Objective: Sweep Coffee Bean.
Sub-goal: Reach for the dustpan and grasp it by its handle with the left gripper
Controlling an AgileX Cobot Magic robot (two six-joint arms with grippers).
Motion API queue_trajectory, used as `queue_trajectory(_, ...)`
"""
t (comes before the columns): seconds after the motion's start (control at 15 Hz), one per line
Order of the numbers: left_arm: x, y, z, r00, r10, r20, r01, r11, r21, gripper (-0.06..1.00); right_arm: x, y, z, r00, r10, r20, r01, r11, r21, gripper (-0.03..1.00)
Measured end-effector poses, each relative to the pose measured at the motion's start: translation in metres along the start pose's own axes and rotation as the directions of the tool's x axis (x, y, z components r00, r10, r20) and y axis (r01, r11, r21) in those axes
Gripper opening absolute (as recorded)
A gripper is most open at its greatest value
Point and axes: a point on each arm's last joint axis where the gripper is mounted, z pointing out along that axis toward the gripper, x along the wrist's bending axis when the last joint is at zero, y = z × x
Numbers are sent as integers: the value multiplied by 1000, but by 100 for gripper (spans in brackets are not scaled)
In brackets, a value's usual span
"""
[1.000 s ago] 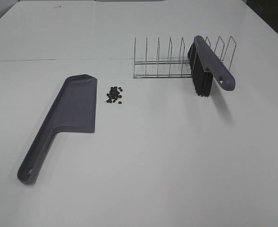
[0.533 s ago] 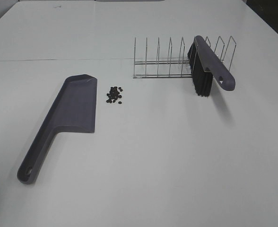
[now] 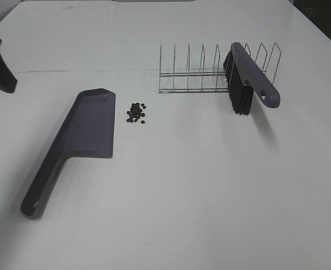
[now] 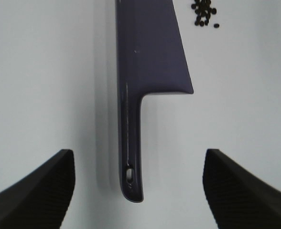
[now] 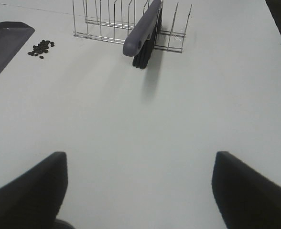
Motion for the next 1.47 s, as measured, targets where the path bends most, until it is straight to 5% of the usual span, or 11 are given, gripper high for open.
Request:
queue_trajectory(0.6,-14,2,139,994,56,-89,-22,938,346,72,0,0,0,1000,0,0,0,1000,0,73)
queue_trajectory(1.47,-3,-6,204,986,86,-145,-25,926,378,71,0,0,0,1000,0,0,0,1000,0,73)
